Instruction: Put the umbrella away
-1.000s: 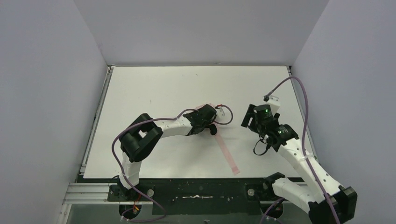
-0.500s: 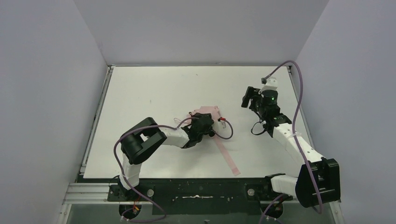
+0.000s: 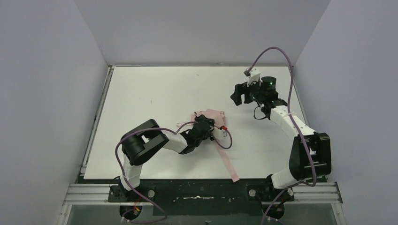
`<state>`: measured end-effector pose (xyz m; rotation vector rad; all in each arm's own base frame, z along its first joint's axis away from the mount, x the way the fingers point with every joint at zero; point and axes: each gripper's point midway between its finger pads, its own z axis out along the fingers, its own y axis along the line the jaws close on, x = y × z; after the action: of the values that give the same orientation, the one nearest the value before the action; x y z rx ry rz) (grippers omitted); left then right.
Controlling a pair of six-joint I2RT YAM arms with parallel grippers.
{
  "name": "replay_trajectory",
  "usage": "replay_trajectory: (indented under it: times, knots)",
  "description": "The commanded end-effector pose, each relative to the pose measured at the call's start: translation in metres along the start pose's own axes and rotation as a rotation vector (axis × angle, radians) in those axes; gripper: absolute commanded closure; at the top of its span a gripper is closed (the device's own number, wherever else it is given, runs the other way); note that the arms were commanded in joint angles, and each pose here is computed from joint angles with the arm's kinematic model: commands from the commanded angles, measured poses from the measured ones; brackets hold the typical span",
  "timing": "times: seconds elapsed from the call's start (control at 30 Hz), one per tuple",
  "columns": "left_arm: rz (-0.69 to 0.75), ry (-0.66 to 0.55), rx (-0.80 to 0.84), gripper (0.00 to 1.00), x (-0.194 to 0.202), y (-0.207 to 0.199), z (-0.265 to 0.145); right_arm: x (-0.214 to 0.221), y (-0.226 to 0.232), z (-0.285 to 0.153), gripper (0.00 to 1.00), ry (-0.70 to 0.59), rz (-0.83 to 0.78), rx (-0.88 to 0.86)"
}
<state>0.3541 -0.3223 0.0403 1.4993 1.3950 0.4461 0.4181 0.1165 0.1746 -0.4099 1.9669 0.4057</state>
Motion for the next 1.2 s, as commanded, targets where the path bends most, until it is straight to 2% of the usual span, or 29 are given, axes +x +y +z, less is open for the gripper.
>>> replay_trajectory:
  times: [0.0, 0.13, 0.27, 0.43, 0.7, 1.17]
  knots:
    - [0.076, -0.101, 0.060, 1.00, -0.011, -0.021, -0.004, -0.001, 0.035, 0.015, 0.19, 0.057, -0.189, -0.305]
    - [0.111, -0.144, 0.032, 1.00, -0.011, -0.025, -0.008, 0.025, 0.054, 0.020, 0.20, 0.168, -0.228, -0.481]
    - [0.108, -0.161, 0.028, 1.00, -0.012, -0.026, -0.009, 0.045, 0.071, 0.015, 0.19, 0.256, -0.352, -0.620]
    - [0.134, -0.181, 0.033, 1.00, -0.013, -0.031, -0.010, 0.062, 0.078, 0.004, 0.19, 0.349, -0.441, -0.722]
    - [0.155, -0.187, 0.039, 1.00, -0.011, -0.037, -0.012, 0.069, 0.086, -0.005, 0.19, 0.404, -0.511, -0.820]
    - [0.183, -0.187, 0.046, 1.00, -0.014, -0.042, -0.013, 0.070, 0.111, 0.018, 0.18, 0.416, -0.565, -0.912]
